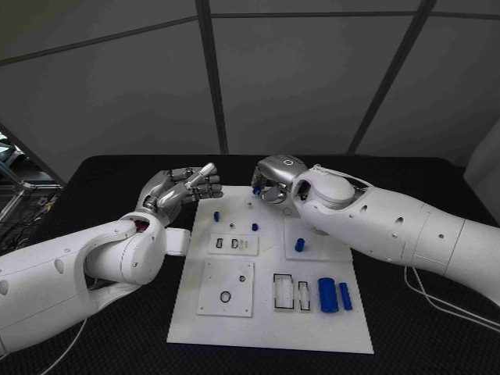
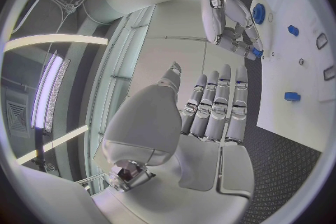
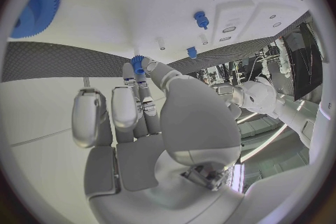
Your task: Assemble the parts on the task board
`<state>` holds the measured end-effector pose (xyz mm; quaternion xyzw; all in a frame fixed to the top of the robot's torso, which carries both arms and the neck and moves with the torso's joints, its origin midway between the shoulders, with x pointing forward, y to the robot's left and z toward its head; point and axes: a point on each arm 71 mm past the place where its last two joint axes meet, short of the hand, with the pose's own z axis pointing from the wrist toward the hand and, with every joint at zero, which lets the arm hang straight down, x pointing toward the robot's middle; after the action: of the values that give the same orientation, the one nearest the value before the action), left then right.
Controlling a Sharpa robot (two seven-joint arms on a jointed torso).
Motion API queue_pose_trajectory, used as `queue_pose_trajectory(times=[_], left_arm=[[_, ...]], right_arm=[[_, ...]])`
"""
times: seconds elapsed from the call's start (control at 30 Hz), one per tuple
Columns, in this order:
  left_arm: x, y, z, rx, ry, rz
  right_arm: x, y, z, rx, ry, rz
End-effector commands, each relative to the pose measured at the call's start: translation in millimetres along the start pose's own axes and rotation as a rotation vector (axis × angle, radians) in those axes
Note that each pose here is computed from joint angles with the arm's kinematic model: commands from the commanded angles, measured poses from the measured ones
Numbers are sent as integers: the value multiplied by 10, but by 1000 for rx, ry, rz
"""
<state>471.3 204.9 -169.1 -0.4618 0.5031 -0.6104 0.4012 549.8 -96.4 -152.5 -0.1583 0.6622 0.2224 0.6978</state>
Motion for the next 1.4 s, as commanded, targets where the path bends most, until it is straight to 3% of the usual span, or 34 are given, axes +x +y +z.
queue_pose_trajectory(times=[0.03,1.4], left_arm=[[10,-19,0,8,6,-1],[19,-36,-2,11,14,0]], right_arm=[[-5,21,18,-11,9,-12],[86,34,116,8,71,-36]])
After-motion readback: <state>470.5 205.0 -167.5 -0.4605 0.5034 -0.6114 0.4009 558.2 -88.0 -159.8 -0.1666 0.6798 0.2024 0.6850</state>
